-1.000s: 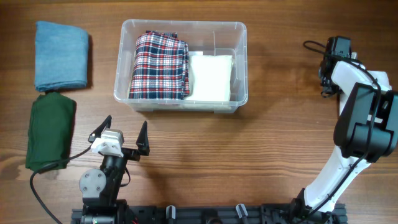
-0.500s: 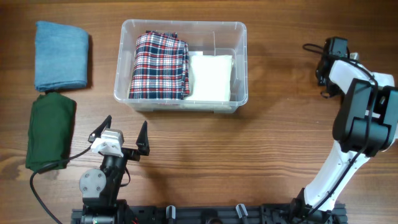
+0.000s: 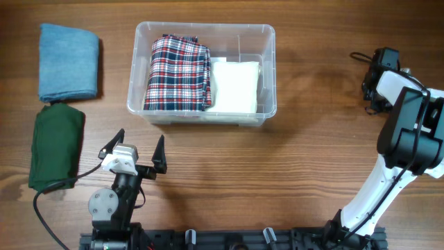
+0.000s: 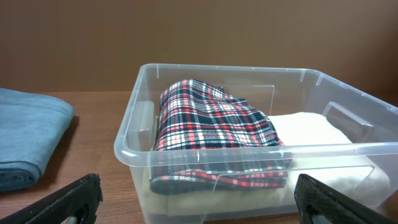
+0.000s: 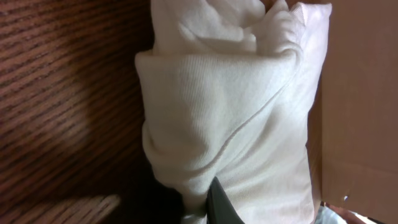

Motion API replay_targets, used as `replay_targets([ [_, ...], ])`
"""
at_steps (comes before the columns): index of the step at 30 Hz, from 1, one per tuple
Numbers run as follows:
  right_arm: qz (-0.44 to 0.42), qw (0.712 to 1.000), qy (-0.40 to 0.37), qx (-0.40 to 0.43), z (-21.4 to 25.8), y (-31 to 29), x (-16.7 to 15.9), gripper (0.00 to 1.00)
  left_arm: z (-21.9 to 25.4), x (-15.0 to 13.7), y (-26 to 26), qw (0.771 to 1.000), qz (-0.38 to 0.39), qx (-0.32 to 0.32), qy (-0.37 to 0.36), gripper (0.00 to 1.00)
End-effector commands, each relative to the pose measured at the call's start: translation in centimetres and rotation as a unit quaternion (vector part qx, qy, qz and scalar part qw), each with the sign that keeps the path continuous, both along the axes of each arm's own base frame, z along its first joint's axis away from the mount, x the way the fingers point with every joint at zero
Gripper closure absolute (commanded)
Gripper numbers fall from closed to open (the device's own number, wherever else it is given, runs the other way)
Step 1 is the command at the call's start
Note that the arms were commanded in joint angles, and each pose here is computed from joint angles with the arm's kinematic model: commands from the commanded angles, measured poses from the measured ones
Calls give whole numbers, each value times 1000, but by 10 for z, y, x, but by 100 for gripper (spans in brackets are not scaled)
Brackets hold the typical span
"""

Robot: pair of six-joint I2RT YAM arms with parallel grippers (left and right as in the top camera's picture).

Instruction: Pack container

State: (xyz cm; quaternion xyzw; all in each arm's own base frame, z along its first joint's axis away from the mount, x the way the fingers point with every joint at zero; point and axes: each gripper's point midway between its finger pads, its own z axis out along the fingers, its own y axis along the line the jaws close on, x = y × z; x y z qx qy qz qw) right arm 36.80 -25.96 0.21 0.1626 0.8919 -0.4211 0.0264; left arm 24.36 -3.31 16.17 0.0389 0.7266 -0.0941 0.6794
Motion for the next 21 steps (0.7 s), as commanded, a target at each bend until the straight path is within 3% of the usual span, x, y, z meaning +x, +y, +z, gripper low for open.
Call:
replay_targets([
  [1, 13, 991, -7, 134, -52, 40, -2, 96, -2, 0, 0, 1000, 1, -1, 1, 0],
  [6, 52, 966, -125, 218, 6, 76, 55, 96, -2, 0, 0, 1000, 1, -1, 1, 0],
  [11, 88, 912, -253, 310, 103, 111, 100, 96, -2, 0, 0, 1000, 1, -1, 1, 0],
  [21, 202, 878, -306, 307, 233, 171, 93, 96, -2, 0, 0, 1000, 1, -1, 1, 0],
])
